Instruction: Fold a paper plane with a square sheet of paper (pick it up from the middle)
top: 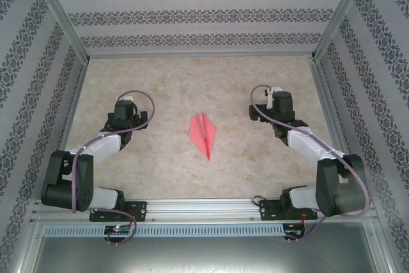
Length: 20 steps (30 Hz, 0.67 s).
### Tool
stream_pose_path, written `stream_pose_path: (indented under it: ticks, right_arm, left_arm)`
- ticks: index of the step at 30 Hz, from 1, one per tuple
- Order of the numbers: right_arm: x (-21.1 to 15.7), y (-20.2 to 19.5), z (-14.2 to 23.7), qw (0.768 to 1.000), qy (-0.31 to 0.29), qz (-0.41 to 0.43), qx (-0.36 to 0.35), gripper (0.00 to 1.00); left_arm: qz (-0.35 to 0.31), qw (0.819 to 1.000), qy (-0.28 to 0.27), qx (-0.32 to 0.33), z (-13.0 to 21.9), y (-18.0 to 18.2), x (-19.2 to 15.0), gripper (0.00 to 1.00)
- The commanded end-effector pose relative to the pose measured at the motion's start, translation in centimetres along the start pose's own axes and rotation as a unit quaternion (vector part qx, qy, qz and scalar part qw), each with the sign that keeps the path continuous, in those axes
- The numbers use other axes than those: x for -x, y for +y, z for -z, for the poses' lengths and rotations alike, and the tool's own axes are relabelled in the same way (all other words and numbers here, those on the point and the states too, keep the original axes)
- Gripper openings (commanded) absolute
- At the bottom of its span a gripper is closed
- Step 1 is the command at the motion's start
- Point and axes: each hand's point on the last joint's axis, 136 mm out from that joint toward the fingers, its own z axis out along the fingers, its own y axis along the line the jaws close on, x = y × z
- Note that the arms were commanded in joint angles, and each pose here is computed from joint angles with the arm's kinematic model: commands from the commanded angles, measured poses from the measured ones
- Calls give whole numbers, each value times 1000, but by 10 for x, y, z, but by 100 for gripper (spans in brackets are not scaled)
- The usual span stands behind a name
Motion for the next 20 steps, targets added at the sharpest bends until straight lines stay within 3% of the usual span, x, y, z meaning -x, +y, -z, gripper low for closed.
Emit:
stream_pose_path:
  ticks: [1, 10, 20]
  right_arm:
    - [11, -20, -2, 998, -51, 20, -28, 98]
    - [12, -37, -16, 995, -97, -11, -13, 98]
    - [7, -41, -23, 993, -117, -7, -26, 98]
  left_arm:
    - [-4, 998, -58, 16, -10, 6, 27, 100]
    - [-8, 997, -77, 18, -35, 1, 32, 100]
    - [-11, 997, -81, 0, -32, -4, 31, 100]
